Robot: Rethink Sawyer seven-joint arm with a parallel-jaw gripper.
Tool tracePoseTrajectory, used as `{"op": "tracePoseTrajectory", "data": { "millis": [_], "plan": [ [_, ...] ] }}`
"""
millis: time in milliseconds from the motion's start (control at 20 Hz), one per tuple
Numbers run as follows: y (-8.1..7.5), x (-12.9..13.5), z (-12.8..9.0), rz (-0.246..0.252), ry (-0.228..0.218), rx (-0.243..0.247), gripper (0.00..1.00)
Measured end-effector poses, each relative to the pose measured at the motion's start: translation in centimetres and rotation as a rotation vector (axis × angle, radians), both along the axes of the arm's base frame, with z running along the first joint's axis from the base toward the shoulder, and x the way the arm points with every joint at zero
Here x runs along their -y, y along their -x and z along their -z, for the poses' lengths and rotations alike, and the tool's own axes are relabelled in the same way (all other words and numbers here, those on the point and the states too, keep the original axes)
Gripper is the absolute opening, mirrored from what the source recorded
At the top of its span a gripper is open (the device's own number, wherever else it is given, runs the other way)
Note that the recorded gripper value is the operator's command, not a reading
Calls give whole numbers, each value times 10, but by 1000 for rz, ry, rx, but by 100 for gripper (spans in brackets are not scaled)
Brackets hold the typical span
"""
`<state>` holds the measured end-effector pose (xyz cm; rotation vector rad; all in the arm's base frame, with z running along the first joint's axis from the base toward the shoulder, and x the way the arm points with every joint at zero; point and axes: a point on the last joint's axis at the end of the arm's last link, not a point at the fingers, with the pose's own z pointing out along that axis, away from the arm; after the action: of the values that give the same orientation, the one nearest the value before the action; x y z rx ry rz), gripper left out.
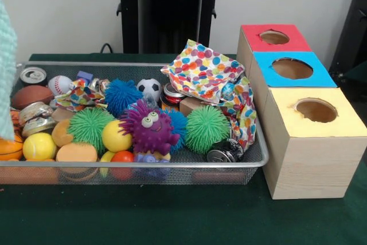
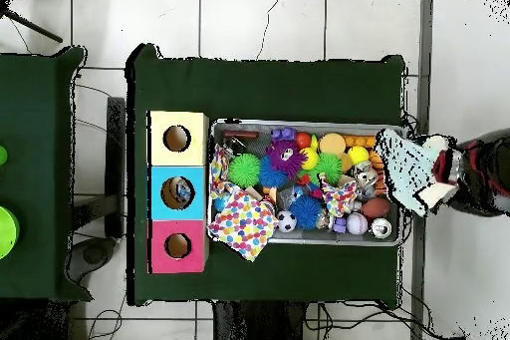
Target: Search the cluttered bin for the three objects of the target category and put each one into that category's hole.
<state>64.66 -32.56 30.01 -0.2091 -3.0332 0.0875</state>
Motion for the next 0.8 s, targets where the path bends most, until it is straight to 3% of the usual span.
{"op": "tracePoseTrajectory", "data": {
  "millis": [550,800],
  "plan": [
    [59,-60,1,-16,12,41,0],
    [65,-83,17,-39,1,58,0]
  ]
}}
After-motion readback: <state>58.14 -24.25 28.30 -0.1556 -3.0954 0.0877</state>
